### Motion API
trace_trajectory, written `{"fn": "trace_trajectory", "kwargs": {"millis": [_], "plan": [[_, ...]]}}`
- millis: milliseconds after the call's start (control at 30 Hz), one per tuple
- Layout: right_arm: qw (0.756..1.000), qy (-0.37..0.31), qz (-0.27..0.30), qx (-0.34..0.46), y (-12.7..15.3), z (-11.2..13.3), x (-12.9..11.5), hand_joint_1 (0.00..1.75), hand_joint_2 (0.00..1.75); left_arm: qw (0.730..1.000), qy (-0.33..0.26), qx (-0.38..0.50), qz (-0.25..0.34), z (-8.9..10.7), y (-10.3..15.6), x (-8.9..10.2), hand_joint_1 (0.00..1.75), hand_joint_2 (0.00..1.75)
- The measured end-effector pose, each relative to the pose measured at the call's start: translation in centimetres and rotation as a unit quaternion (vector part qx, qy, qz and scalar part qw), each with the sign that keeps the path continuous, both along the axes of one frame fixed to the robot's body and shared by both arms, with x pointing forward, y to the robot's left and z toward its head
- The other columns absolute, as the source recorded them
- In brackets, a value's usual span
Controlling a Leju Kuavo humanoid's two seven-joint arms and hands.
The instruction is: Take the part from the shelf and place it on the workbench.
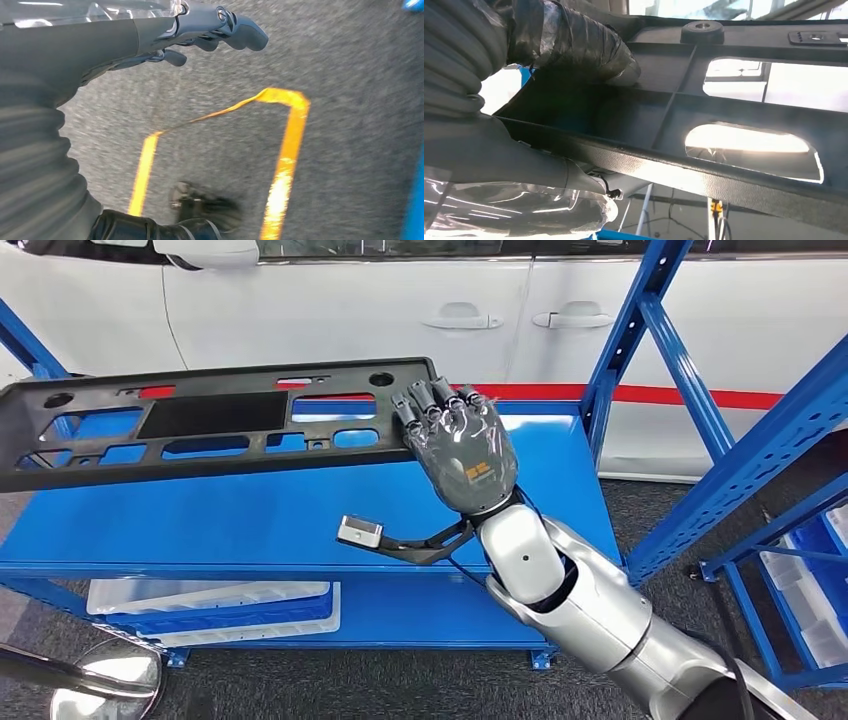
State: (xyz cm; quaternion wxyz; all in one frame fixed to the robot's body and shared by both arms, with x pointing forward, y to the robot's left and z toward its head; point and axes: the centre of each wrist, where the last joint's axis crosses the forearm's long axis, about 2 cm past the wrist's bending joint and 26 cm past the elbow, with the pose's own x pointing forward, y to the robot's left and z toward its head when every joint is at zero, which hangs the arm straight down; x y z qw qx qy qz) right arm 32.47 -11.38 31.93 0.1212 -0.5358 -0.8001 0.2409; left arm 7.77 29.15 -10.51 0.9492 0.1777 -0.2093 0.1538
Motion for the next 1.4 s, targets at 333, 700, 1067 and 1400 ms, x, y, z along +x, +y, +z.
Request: {"fn": "trace_trajectory", "kwargs": {"millis": [333, 700, 1067, 1400], "plan": [[1.000, 0.002, 0.003, -0.002, 0.6, 0.2, -0.2, 1.75, 1.75, 0.999, 0.029, -0.013, -0.043, 0.0, 1.0, -0.1, 0.00, 1.75], [1.000, 0.017, 0.016, -0.005, 1.4, 0.3, -0.2, 1.75, 1.75, 0.989, 0.122, -0.076, -0.026, 0.2, 5.4, 0.4, 0.00, 1.75], [0.999, 0.030, 0.024, -0.014, 2.0, 0.0, 0.1, 1.75, 1.75, 0.983, 0.151, -0.101, -0.020, 0.3, 6.0, 0.4, 0.00, 1.75], [0.998, 0.036, 0.035, -0.023, 2.9, 0.0, 0.2, 1.75, 1.75, 0.979, 0.167, -0.108, -0.040, 0.2, 5.7, 0.0, 0.00, 1.75]]}}
